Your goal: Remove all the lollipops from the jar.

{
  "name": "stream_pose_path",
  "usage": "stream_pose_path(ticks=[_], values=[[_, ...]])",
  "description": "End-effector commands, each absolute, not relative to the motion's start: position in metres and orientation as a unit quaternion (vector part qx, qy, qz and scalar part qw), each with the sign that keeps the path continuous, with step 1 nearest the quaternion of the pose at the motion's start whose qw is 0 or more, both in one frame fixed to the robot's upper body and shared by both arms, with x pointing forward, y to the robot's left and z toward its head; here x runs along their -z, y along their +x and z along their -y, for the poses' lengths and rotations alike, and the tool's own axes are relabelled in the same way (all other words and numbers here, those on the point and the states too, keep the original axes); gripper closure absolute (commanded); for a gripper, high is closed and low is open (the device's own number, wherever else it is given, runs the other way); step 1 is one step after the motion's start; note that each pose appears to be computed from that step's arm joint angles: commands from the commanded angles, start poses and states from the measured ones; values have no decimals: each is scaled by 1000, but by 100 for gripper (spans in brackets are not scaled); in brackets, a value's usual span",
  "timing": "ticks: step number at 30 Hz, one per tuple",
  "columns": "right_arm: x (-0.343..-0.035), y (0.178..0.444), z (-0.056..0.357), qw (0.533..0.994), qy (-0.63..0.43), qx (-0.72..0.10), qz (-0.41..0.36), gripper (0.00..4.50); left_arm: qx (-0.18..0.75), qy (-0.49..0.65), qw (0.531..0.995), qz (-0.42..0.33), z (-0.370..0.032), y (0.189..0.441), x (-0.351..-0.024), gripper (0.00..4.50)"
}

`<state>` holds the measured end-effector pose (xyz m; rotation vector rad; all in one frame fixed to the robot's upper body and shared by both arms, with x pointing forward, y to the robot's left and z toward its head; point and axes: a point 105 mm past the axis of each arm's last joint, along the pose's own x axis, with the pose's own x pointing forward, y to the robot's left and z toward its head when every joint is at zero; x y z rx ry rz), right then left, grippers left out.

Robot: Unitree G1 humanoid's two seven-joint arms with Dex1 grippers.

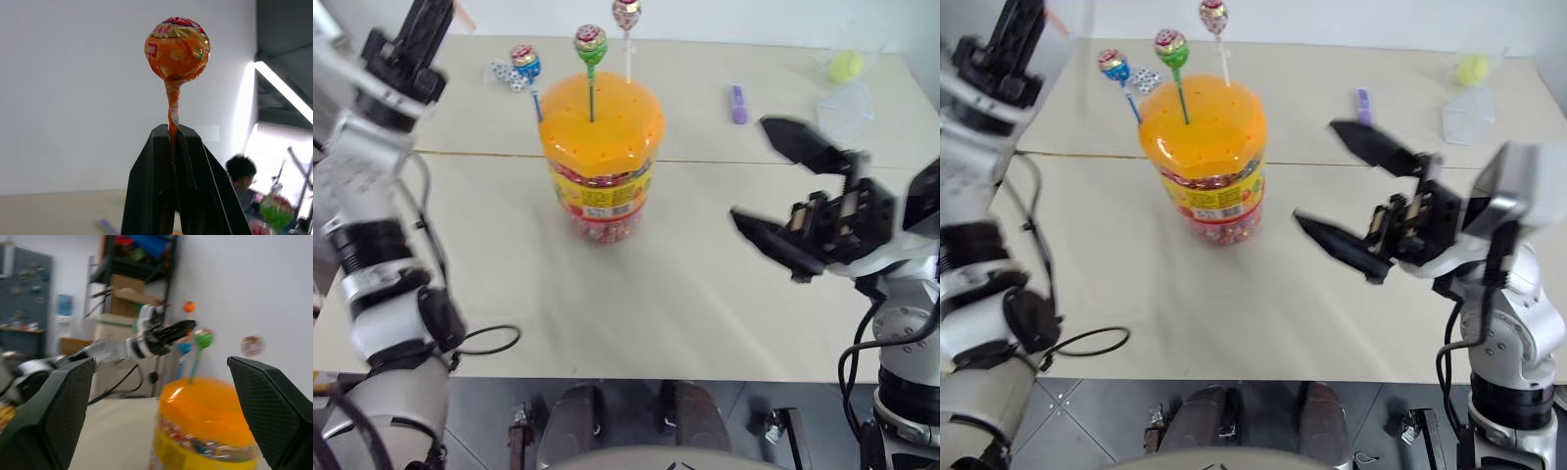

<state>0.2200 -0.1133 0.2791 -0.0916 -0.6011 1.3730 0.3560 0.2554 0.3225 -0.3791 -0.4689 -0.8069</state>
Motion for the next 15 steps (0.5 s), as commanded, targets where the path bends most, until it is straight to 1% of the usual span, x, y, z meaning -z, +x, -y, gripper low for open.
stream_pose_path(ticks=[1,3,4,6,8,9,10,12,14,15], values=[[-261,216,112,693,-78,-680,226,0,320,-94,935,123,-287,336,-284,443],[-247,218,117,683,-95,-698,194,0,285,-63,955,53,-303,317,-255,443],[-239,222,121,681,-108,-703,174,0,272,-26,962,6,-310,303,-233,443],[-228,229,128,685,-123,-703,149,0,261,25,962,-71,-315,279,-201,443],[-219,236,135,690,-140,-697,135,0,237,26,963,-123,-319,262,-177,443],[-216,239,138,692,-145,-695,130,0,229,27,963,-139,-319,256,-170,443],[-211,243,142,696,-152,-690,125,0,228,46,956,-179,-319,247,-152,443],[-207,249,147,706,-153,-680,122,0,219,43,950,-220,-318,235,-129,399],[-206,251,149,707,-159,-678,124,0,224,35,948,-226,-313,231,-123,359],[-207,251,149,707,-160,-677,127,0,226,37,946,-230,-312,230,-121,330]])
